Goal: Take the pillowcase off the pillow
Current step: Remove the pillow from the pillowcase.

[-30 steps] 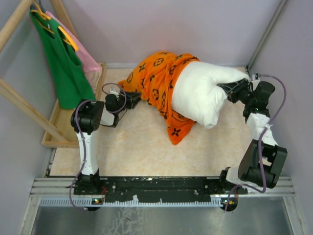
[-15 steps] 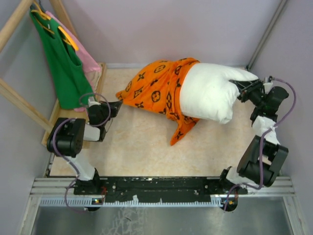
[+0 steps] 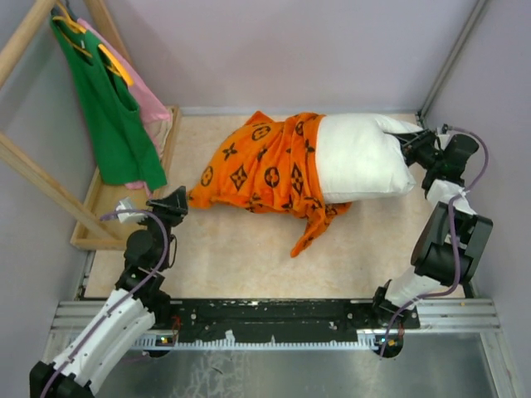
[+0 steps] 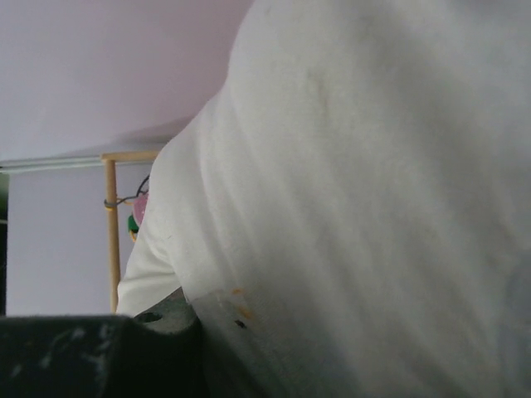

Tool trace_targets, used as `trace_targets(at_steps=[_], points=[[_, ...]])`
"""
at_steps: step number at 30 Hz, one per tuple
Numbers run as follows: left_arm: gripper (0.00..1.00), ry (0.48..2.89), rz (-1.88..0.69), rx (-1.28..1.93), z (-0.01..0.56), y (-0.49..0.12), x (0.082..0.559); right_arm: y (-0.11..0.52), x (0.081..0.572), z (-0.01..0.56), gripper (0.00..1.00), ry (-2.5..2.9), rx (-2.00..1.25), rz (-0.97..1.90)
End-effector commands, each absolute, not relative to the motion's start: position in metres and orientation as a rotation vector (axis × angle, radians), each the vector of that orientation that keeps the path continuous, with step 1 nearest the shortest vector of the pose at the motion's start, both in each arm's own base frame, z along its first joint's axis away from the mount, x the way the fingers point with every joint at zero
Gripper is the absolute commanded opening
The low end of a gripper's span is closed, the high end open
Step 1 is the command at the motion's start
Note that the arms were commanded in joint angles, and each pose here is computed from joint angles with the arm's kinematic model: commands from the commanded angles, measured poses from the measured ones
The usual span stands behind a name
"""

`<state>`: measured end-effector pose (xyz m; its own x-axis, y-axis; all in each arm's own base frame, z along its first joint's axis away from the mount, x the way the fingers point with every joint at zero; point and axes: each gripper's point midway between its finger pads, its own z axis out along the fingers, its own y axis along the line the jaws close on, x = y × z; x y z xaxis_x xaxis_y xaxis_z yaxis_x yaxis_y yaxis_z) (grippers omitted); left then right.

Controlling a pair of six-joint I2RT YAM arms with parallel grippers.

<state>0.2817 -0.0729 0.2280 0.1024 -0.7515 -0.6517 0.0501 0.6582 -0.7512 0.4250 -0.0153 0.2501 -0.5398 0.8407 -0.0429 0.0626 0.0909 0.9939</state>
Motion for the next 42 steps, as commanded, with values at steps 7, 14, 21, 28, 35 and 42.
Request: trace_targets(at_steps=[7,14,21,28,35,42], points=[[0.84,1.926,-0.710,-0.589,0.106,-0.130,0.272,-0.024,0.445,0.298,0.00,1.583,0.723,1.264],[0.91,1.863,-0.594,-0.578,0.099,-0.120,0.296,-0.019,0.435,0.310,0.00,1.568,0.688,1.248],[0.97,1.694,-0.659,-0.630,0.126,-0.107,0.332,-0.015,0.429,0.310,0.00,1.571,0.672,1.254],[0.99,1.617,-0.881,-0.770,0.130,-0.095,0.377,-0.009,0.425,0.310,0.00,1.575,0.657,1.268],[1.00,1.619,-0.972,-0.806,0.107,-0.110,0.425,-0.002,0.417,0.310,0.00,1.582,0.632,1.280],[0.90,1.547,-0.950,-0.821,0.084,-0.107,0.461,0.003,0.409,0.317,0.00,1.577,0.608,1.304]])
